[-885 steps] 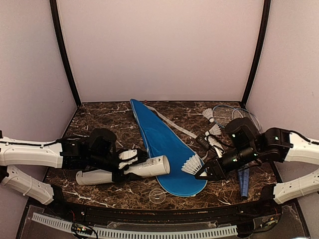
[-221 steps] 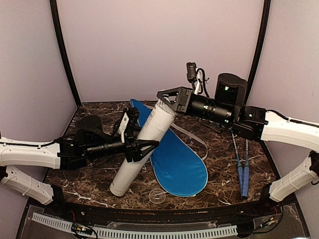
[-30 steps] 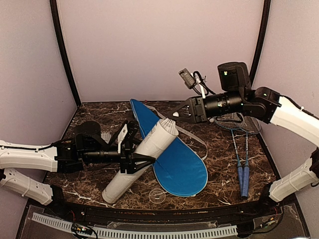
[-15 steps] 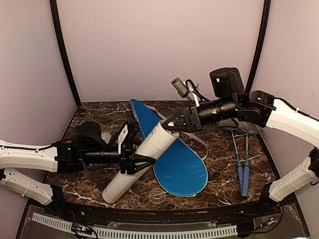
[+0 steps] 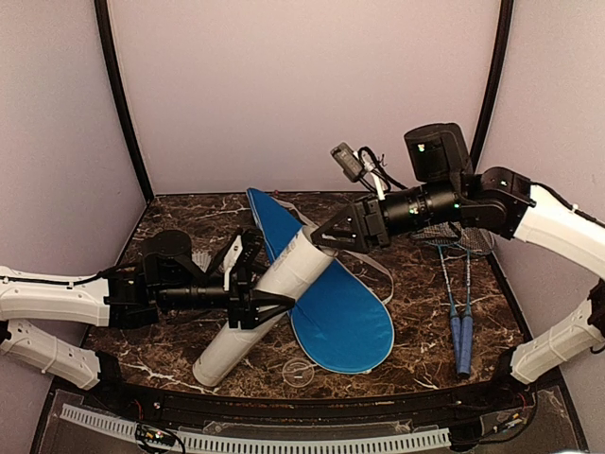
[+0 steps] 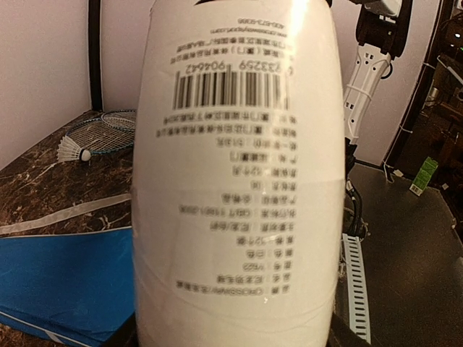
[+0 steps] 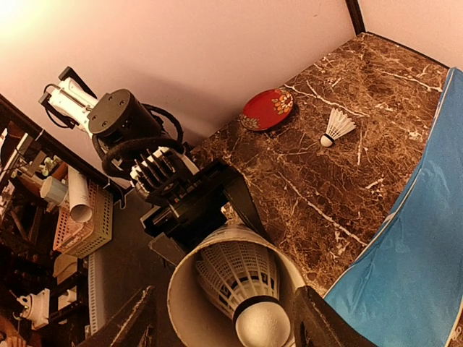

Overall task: Pack up the badminton gear
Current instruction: Press the shuttlecock into the shuttle tube, then pick up the shuttlecock from the center of the board.

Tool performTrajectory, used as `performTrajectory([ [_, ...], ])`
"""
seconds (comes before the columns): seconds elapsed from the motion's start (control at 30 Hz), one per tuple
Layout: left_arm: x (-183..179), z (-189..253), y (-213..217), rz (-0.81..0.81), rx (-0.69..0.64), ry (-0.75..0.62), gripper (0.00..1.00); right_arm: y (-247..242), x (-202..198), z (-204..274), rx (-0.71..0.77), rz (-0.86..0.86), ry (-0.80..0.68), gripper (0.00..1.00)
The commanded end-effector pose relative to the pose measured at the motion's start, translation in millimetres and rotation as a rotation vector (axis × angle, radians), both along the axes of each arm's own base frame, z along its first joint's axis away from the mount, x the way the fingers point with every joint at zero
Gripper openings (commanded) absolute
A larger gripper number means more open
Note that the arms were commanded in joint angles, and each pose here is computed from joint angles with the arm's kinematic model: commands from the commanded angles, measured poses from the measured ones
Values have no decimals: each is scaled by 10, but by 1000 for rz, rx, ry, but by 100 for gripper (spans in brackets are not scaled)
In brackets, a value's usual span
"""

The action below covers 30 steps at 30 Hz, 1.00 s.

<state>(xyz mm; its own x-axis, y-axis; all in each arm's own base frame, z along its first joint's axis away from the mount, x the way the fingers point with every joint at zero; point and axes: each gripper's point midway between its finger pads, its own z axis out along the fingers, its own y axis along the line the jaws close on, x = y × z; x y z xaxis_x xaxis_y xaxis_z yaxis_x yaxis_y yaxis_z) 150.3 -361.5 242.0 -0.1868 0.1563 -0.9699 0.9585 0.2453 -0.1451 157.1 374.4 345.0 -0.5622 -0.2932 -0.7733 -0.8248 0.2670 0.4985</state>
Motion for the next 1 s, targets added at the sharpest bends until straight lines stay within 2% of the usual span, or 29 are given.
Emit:
performTrajectory([
  [0.0, -15, -4, 24, -8, 0, -21, 62, -113, 114, 268, 54, -72, -51, 64],
  [0.1, -18, -6, 35, -7, -2, -24, 62, -137, 156, 256, 59, -90, -50, 55],
  [0.23, 36, 23, 89, 38, -15, -38, 61, -264, 363, 168, 31, -194, -43, 51],
  [0.33, 138, 139, 189, 109, -44, -72, 61, -503, 686, 62, -9, -367, -28, 50],
  [0.43, 274, 312, 318, 162, -84, -86, 62, -811, 1029, -204, -133, -571, -35, 53],
  [0.57, 558, 530, 575, 222, -149, -62, 62, -1179, 1450, -645, -234, -717, -11, 55],
  [0.73, 803, 655, 821, 244, -147, -55, 63, -1627, 1921, -1083, -378, -844, -31, 57],
  [0.87, 975, 674, 1019, 265, -122, -50, 63, -1926, 2297, -1376, -386, -899, -5, 58],
  [0.97, 1054, 646, 1123, 258, -104, -32, 63, -2116, 2560, -1639, -447, -923, -7, 58],
])
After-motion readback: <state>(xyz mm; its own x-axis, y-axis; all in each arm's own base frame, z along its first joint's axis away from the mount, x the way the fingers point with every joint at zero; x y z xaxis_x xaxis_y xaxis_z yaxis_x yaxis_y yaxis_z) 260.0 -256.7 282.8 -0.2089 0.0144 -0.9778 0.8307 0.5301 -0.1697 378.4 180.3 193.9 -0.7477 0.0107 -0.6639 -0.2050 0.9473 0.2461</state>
